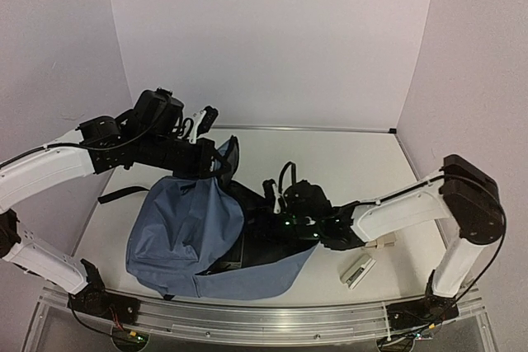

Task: Pack the student bag
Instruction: Place the stationery in the student bag, then zip the student bag at the center of the board.

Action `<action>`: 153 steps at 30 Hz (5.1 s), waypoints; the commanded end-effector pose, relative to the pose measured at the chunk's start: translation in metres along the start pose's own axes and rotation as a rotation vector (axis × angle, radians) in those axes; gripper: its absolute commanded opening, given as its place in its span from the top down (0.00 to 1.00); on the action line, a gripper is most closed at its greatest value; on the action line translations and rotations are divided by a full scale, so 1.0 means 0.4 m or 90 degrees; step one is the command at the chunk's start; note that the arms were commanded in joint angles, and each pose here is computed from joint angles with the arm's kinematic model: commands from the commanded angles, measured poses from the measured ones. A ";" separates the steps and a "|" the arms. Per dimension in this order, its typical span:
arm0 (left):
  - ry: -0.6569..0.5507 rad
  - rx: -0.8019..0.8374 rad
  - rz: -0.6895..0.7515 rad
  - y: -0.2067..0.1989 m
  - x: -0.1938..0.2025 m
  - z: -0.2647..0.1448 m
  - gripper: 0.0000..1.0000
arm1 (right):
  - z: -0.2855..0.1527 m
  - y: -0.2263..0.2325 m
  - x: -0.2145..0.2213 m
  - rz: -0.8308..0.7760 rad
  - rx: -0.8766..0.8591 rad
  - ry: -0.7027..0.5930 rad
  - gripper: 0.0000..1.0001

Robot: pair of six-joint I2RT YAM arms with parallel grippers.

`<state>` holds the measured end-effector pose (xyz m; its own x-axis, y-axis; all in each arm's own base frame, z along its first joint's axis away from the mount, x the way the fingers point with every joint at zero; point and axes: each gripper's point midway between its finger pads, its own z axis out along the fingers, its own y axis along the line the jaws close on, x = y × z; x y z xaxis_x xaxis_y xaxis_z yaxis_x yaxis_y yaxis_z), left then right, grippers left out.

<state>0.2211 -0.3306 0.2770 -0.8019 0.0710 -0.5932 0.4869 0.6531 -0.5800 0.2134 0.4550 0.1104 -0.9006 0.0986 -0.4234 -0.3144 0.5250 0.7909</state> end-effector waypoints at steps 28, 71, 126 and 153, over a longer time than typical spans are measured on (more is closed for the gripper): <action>0.024 -0.187 -0.211 0.270 0.042 -0.097 0.00 | -0.230 0.214 0.167 -0.252 -0.049 0.135 0.28; 0.118 -0.272 -0.299 0.388 0.219 -0.094 0.92 | -0.041 0.237 0.356 -0.124 -0.074 0.316 0.77; -0.066 -0.276 0.004 0.436 -0.148 -0.076 1.00 | -0.135 0.162 0.219 -0.133 0.071 0.139 1.00; -0.116 -0.233 -0.188 0.448 -0.145 -0.124 0.12 | -0.163 0.071 0.085 -0.134 0.193 0.015 1.00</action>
<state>0.3666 -0.2042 0.2221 -0.7978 -0.0862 -0.5968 0.2374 0.8648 -0.4423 0.1438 0.4168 0.1361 -0.8562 -0.0796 -0.5105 -0.3896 0.7484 0.5368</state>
